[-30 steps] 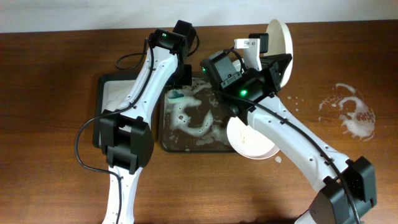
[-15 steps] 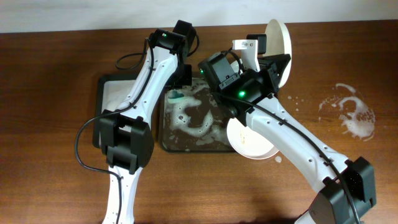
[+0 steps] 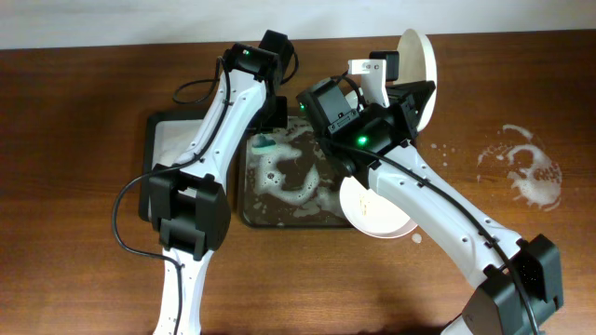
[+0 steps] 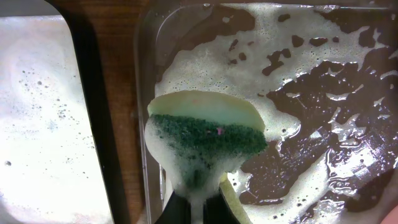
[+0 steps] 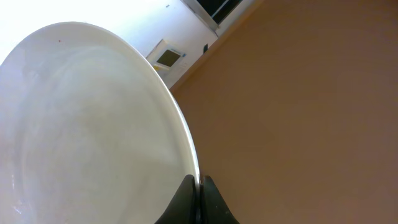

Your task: Clean dirty plates on tray and stack at the side

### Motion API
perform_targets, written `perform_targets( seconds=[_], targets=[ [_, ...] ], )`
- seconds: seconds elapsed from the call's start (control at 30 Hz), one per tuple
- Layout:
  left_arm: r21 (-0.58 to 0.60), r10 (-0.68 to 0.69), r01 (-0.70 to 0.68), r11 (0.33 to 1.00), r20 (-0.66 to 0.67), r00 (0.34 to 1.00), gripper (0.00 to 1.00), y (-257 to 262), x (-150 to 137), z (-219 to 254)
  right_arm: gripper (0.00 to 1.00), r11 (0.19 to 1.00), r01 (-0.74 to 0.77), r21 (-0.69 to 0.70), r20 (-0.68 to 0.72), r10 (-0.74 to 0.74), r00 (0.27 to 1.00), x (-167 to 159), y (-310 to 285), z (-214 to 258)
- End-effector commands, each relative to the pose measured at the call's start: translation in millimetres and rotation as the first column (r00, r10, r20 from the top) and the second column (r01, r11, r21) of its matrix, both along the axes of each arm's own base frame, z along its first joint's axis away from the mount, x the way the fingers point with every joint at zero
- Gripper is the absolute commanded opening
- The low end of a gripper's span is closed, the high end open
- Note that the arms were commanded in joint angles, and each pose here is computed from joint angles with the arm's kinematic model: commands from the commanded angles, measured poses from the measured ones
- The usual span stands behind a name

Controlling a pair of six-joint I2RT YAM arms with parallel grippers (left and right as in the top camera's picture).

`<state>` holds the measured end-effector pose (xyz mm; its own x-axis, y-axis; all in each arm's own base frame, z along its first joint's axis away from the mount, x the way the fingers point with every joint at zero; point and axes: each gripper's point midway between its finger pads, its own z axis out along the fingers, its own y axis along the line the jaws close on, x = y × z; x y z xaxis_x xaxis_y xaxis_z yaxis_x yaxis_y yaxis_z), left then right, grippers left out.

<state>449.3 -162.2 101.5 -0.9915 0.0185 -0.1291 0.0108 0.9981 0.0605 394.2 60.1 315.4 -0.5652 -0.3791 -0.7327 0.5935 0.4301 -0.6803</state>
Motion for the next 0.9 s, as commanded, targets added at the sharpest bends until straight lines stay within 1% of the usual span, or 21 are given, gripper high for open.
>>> perform_targets(
  seconds=[0.0, 0.87],
  targets=[
    [-0.015, 0.008, -0.008, 1.000, 0.011, 1.000, 0.01, 0.7, 2.7, 5.7, 0.04, 1.000, 0.019, -0.013, 0.043, -0.019, 0.999, -5.5, -0.3, 11.2],
    [-0.015, 0.008, -0.008, 1.000, 0.011, 1.000, 0.01, 0.8, 2.5, 5.7, 0.04, 1.000, 0.019, -0.017, 0.037, -0.018, 0.999, -5.7, -0.5, 10.7]
  ],
)
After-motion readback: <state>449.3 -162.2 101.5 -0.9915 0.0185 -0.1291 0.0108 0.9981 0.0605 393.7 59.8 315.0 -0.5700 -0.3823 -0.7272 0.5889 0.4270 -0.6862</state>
